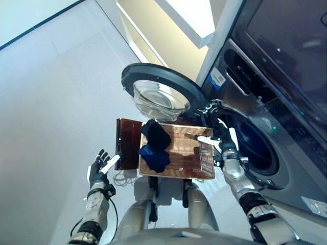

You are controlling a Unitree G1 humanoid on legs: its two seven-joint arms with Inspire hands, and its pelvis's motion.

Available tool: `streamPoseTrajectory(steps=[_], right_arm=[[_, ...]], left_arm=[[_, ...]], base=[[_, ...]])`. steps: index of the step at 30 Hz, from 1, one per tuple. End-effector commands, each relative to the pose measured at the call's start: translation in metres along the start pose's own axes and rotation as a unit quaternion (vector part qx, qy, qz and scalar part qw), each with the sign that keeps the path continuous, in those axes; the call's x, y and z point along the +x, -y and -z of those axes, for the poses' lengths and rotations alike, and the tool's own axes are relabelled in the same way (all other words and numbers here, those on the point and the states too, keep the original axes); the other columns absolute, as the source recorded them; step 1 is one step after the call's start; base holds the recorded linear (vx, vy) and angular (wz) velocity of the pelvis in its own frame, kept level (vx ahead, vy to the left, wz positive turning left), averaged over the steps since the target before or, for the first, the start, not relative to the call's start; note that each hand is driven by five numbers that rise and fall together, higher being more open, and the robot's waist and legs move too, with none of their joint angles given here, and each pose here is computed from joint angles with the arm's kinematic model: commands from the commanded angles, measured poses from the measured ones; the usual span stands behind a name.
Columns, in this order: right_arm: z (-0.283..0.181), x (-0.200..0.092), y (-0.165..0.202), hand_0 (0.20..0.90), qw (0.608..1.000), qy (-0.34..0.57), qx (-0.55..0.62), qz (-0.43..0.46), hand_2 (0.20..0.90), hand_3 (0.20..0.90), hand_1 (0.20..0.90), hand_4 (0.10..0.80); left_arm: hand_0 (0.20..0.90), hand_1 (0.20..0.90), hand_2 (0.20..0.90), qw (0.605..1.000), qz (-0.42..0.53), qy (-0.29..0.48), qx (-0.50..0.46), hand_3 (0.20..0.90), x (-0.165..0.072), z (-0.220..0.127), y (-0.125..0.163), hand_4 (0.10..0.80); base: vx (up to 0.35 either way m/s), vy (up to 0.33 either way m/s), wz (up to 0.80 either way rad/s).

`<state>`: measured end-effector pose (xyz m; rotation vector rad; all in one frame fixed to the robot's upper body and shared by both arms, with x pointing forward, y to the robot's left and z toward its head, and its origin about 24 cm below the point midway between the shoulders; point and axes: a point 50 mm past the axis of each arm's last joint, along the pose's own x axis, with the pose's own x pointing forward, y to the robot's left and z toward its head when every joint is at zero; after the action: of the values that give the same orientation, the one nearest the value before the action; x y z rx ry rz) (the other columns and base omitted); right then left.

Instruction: Pick up the clothes and place them into the washing machine

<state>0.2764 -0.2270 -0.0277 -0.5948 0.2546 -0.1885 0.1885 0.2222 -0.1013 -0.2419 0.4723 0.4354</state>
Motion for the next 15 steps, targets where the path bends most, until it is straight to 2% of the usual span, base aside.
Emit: streamPoseTrajectory(steps=[1, 6, 15], right_arm=[[-0.013, 0.006, 0.005, 0.9, 0.998, 0.043, -0.048, 0.012, 0.9, 0.9, 0.9, 0.8], [-0.027, 0.003, -0.031, 0.9, 0.997, 0.057, -0.049, -0.03, 0.9, 0.9, 0.9, 0.8], [-0.042, 0.0, -0.063, 0.9, 0.992, 0.076, -0.064, -0.076, 0.9, 0.9, 0.9, 0.8]], left_arm=[[0.9, 0.9, 0.9, 0.998, -0.014, 0.052, 0.019, 0.9, 0.007, -0.021, -0.01, 0.8], [0.9, 0.9, 0.9, 0.998, -0.006, 0.057, 0.017, 0.9, 0.007, -0.023, -0.002, 0.8], [0.9, 0.9, 0.9, 0.997, 0.005, 0.074, 0.015, 0.9, 0.008, -0.03, 0.008, 0.8]], base=[[-0.037, 0.004, 0.03], [-0.031, 0.007, 0.0], [-0.016, 0.007, -0.01]])
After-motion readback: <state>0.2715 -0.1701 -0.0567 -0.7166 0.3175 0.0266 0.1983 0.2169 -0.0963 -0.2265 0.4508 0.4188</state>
